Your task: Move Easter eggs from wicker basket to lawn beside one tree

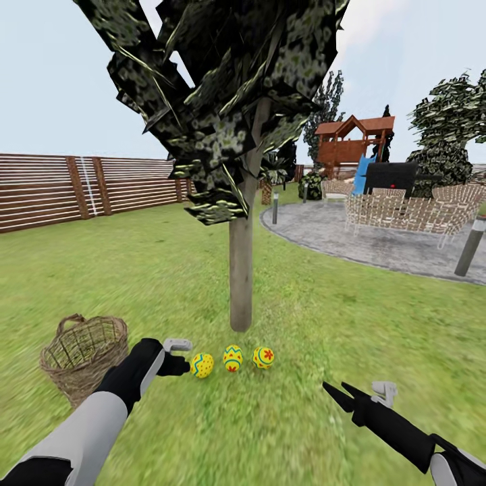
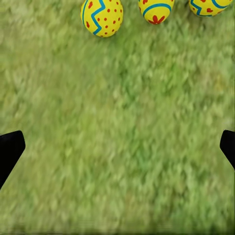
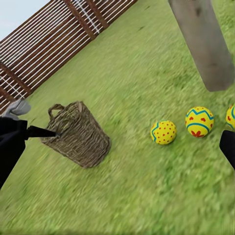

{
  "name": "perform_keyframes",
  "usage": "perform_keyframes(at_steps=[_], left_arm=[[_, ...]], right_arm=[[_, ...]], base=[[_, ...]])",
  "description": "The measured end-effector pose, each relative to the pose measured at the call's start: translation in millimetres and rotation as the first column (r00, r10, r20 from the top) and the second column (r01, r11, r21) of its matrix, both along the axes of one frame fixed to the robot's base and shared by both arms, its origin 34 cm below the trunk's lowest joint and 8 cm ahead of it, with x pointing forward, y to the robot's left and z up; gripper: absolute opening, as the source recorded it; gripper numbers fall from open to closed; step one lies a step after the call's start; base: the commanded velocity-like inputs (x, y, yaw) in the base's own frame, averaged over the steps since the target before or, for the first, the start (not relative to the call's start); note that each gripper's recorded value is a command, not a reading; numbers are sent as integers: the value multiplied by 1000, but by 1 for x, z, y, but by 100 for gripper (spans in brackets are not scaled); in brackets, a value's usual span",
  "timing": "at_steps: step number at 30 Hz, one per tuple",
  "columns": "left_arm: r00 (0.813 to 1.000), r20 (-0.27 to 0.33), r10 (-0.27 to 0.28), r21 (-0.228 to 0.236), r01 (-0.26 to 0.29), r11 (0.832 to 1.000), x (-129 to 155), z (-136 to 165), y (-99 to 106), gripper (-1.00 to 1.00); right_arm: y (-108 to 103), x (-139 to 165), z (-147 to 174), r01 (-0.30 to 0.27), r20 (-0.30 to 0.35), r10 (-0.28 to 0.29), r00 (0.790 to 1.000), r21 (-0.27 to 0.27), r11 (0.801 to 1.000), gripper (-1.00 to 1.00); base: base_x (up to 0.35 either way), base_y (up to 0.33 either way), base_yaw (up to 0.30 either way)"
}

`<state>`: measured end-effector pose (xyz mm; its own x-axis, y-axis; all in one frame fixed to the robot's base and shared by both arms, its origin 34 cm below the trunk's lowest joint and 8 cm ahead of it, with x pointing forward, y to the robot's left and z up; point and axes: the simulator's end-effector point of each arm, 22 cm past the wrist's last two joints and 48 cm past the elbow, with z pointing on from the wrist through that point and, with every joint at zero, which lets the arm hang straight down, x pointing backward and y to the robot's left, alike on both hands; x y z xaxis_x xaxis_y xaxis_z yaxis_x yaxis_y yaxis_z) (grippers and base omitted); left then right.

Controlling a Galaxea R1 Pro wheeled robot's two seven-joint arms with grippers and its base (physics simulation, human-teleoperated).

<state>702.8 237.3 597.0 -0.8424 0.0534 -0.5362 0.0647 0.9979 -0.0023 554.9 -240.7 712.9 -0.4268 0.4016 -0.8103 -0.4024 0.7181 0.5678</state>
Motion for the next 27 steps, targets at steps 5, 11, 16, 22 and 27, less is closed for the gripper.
perform_keyframes(at_steps=[5, 11, 16, 22, 27], left_arm=[[999, -51, 4, 3, -4, 1000, -8, -1, 1, 100], [992, -128, 14, 8, -13, 1000, -14, -1, 5, 100], [985, -170, 20, 11, -19, 1000, -18, 1, 8, 100], [982, -187, 24, 7, -24, 1000, -19, 11, 8, 100], [982, -185, 25, 7, -24, 1000, -17, 21, 9, 100]], right_arm=[[0, 2, 10, 0, 0, 0, 1000, 0, 1000, 100], [-1, 4, 23, 3, -1, -3, 1000, 0, 1000, 100], [-9, 10, 26, 41, -23, -42, 999, -21, 999, 100], [-26, 21, 20, 131, -79, -138, 987, -84, 988, 100], [-29, 25, 20, 160, -103, -173, 979, -123, 979, 100]], base=[[0, 0, 0], [0, 0, 0], [0, 0, 0], [0, 0, 0], [0, 0, 0]])
